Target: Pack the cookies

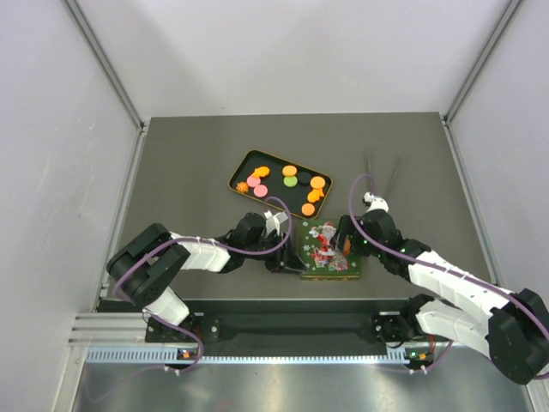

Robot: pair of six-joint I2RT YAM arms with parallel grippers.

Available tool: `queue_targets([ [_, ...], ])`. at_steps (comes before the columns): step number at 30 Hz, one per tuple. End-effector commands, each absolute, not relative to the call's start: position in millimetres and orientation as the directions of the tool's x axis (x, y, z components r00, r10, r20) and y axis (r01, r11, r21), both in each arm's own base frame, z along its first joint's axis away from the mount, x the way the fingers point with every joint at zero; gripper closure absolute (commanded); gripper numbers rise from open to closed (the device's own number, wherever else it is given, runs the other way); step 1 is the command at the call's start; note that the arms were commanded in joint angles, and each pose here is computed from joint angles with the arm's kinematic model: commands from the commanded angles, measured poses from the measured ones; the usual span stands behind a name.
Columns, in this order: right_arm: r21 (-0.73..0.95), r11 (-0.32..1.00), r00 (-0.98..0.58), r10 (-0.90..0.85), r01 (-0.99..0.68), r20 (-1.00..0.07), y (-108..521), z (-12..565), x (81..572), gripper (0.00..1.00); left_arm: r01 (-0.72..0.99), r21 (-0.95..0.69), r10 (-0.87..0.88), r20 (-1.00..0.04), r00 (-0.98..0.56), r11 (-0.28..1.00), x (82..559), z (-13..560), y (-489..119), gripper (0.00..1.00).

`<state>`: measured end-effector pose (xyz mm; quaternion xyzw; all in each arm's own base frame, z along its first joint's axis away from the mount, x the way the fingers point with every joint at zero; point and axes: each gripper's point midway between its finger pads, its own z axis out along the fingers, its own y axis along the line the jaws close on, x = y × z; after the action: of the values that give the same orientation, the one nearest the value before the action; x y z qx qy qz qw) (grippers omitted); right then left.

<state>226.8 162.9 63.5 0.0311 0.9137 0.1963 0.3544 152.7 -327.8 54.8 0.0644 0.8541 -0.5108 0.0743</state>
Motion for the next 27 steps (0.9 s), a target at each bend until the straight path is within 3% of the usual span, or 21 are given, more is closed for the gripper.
queue_targets([
  [1,0.436,0.893,-0.770,0.198,-0.114,-0.607,175.8,60.2,218.6,0.09,0.139,-0.744,0.018,-0.169,-0.985,0.654,148.9,0.4,-302.9,0.75],
  [7,0.423,0.900,-0.768,0.196,-0.107,-0.610,171.7,56.3,218.4,0.09,0.137,-0.741,0.014,-0.170,-0.985,0.657,149.2,0.3,-302.0,0.76],
  [15,0.413,0.896,-0.735,0.170,-0.162,-0.657,173.0,88.9,233.0,0.00,0.176,-0.730,0.011,-0.224,-0.974,0.660,157.7,16.4,-303.0,0.64],
  [22,0.411,0.902,-0.701,0.207,-0.134,-0.682,144.7,117.3,257.0,0.00,0.244,-0.721,0.008,-0.314,-0.950,0.648,175.6,51.7,-311.1,0.42],
  [27,0.401,0.905,-0.652,0.220,-0.140,-0.725,123.6,149.5,268.8,0.00,0.322,-0.698,0.004,-0.415,-0.910,0.639,195.1,93.4,-317.7,0.34],
])
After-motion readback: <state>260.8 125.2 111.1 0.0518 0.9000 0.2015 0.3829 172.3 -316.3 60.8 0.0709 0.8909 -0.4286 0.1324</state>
